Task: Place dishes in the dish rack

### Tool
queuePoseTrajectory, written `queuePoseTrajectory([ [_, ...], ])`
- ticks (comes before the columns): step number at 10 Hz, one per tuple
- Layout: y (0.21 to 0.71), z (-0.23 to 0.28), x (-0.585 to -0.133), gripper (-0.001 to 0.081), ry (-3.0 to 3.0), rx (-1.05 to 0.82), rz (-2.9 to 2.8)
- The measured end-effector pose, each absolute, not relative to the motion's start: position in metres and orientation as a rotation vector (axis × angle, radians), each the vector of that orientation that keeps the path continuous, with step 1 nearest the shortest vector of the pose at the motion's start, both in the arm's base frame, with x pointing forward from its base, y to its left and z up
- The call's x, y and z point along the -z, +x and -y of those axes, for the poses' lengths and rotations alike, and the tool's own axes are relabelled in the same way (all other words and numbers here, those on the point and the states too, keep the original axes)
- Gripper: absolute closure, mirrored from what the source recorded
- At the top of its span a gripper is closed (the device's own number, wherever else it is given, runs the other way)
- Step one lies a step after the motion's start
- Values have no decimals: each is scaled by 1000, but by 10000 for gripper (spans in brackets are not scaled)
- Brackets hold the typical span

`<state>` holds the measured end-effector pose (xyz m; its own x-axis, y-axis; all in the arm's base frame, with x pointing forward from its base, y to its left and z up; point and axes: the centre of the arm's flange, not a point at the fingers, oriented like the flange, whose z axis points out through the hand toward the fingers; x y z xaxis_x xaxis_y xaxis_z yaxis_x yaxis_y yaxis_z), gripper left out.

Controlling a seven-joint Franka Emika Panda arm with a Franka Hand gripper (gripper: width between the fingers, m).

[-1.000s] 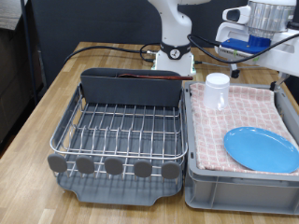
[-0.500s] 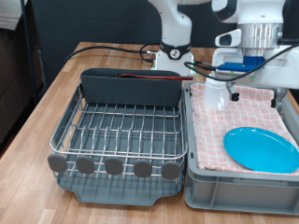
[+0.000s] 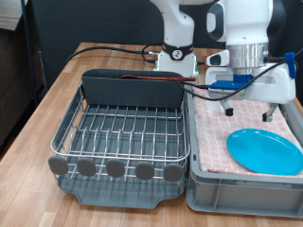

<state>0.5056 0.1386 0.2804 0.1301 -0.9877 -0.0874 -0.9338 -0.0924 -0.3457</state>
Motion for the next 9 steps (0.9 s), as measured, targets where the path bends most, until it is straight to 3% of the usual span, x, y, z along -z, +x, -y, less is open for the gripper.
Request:
queuePoseTrajectory([
  [9,497,-132,-255,4,-2178,156,-1861],
])
